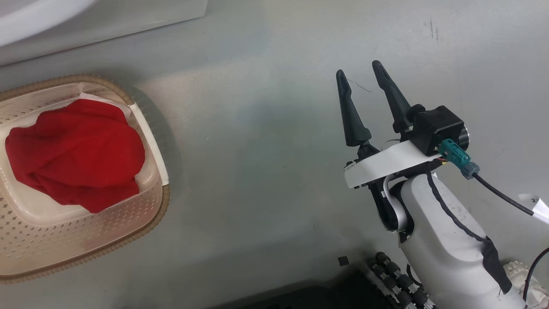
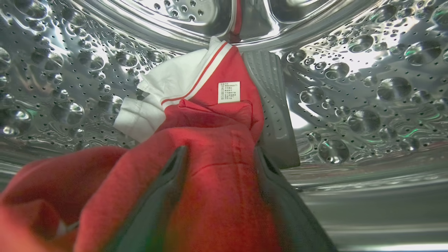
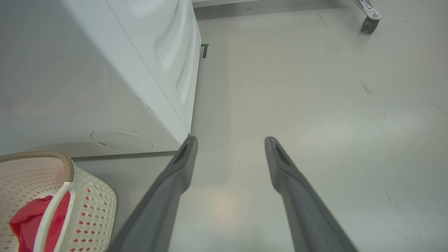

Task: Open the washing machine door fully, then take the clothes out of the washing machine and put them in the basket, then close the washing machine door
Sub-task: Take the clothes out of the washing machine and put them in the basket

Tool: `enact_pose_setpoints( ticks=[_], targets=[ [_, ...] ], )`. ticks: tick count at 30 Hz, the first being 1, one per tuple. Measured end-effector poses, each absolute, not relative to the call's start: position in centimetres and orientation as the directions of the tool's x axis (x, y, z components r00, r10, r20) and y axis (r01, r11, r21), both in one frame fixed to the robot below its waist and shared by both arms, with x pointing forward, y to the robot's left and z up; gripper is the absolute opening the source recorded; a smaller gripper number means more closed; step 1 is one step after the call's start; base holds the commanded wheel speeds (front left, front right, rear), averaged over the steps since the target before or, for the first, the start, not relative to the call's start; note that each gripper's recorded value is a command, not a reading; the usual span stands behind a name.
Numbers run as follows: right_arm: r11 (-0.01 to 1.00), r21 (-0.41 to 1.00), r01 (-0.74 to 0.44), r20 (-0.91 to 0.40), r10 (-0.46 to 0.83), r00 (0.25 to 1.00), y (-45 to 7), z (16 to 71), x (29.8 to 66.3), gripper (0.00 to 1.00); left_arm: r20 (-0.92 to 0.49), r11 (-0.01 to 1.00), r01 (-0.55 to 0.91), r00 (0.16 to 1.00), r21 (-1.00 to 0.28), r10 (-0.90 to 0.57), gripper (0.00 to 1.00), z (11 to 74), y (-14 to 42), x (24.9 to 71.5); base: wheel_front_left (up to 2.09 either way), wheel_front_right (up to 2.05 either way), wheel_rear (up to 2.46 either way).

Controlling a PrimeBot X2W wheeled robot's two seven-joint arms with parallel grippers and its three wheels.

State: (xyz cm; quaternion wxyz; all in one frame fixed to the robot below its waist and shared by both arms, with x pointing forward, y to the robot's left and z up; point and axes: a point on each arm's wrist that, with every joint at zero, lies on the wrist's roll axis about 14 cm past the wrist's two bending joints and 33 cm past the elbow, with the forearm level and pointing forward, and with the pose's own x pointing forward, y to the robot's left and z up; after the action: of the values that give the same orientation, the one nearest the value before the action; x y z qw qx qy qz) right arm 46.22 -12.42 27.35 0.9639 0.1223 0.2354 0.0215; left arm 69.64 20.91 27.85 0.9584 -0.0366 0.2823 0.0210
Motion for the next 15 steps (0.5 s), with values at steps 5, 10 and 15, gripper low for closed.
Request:
enact_pose_setpoints(
  ticks=[5,10,15],
  targets=[
    [0.971,0.24,0.022,-0.439,0.089,0.894,-12.8,27.7,46.6,1.0,-0.519,0.998,-0.041,0.855,-0.052,0.008,0.0,28.4,20.2,69.6,0.0,0.0,0.0],
    [0.972,0.234,0.018,-0.427,0.086,0.9,-12.8,28.3,46.9,1.0,-0.469,0.997,-0.006,0.882,-0.078,-0.032,0.0,29.7,18.3,69.7,0.0,0.0,0.0],
    [0.973,0.228,0.011,-0.41,0.086,0.908,-12.8,29.1,47.2,1.0,-0.402,0.996,0.009,0.915,-0.087,-0.043,0.0,31.8,17.9,69.9,0.0,0.0,0.0]
  ],
)
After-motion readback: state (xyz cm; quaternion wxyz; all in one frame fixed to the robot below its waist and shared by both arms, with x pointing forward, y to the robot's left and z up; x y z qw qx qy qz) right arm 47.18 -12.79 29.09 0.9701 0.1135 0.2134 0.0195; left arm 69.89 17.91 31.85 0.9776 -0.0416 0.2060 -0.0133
